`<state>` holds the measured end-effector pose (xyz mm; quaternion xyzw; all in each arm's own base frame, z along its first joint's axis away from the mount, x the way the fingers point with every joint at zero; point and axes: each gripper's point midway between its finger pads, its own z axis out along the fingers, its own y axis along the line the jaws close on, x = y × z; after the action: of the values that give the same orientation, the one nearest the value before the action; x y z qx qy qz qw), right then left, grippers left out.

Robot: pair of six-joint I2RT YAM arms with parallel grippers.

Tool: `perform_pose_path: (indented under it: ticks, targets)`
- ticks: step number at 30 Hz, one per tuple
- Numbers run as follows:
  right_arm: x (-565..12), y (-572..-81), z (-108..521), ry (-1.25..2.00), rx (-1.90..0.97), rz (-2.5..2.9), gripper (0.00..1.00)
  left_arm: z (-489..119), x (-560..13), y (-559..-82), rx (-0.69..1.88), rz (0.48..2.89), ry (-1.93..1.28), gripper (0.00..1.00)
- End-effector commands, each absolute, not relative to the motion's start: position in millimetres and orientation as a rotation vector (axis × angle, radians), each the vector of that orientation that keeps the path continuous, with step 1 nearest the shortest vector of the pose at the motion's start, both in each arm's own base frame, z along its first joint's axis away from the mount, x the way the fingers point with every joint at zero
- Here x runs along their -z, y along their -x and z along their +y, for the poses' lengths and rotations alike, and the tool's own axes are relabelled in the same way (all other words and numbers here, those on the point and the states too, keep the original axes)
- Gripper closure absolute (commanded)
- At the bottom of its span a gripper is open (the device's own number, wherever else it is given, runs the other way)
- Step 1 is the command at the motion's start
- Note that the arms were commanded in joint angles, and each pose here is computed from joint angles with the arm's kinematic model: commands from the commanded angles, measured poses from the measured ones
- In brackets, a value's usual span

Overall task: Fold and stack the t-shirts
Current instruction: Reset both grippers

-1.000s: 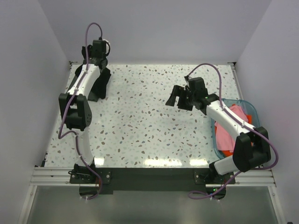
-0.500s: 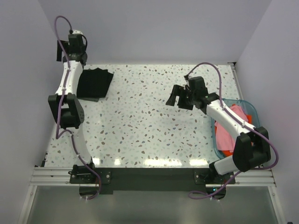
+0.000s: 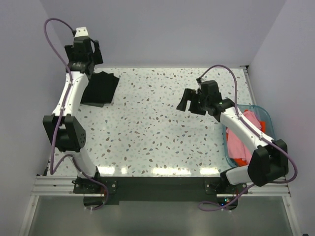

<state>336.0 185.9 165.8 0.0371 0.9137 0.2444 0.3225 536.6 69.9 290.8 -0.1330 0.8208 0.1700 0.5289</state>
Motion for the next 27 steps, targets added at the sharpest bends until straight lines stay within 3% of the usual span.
perform_pose_path:
  ticks: [1, 8, 14, 19, 27]
  targets:
    - [-189, -336, 180, -0.078, -0.614, 2.326, 0.15, 11, -315, -523, -0.106, 1.862, 0.359, 0.0]
    - [-200, -324, 168, -0.08, -0.577, 2.3, 0.13, -152, -295, -429, 0.131, 1.853, 0.155, 0.0]
    - [-208, -301, 153, -0.083, -0.549, 2.254, 0.13, -230, -253, -340, 0.268, 1.937, -0.016, 0.0]
    - [-208, -275, 126, -0.108, -0.462, 2.194, 0.1, -236, -219, -298, 0.343, 2.026, -0.107, 0.0]
    - [-217, -249, 97, -0.151, -0.384, 2.118, 0.06, -233, -220, -273, 0.451, 2.031, -0.169, 0.0]
